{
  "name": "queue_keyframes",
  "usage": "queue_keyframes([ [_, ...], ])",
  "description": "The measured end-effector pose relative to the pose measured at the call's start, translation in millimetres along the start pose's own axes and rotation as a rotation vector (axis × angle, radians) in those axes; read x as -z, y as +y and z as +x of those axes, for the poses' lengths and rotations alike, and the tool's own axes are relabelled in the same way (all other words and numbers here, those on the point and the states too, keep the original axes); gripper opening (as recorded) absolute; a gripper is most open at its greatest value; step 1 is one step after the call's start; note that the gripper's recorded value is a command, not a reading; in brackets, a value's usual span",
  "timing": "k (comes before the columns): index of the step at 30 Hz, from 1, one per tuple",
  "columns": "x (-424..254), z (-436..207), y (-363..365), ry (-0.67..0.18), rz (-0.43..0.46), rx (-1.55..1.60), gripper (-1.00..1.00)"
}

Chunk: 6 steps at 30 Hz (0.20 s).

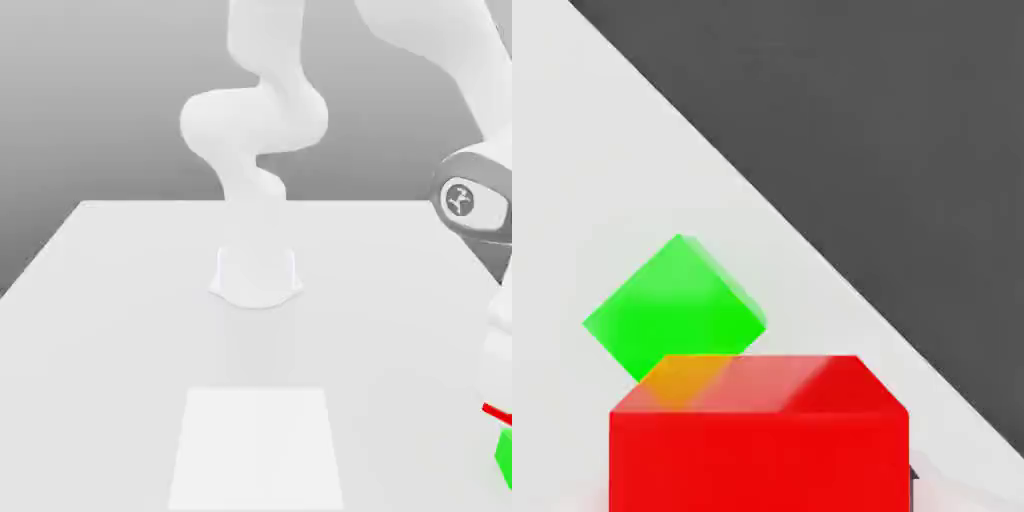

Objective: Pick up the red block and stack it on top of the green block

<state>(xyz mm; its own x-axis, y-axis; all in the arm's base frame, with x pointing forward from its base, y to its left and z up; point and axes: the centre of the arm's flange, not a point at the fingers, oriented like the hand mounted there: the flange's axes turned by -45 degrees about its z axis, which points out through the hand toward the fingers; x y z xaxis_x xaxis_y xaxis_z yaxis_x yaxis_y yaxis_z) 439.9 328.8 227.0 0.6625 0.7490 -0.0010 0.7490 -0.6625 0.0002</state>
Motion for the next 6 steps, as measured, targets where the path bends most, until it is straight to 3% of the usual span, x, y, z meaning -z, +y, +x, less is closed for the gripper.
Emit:
queue_keyframes([
  [2, -29, 2, -3, 0.001, 0.001, 0.006, -1.00],
  [3, -39, 2, -4, 0.001, 0.001, 0.008, 1.00],
  [6, -39, 2, -4, 0.001, 0.001, 0.008, 1.00],
])
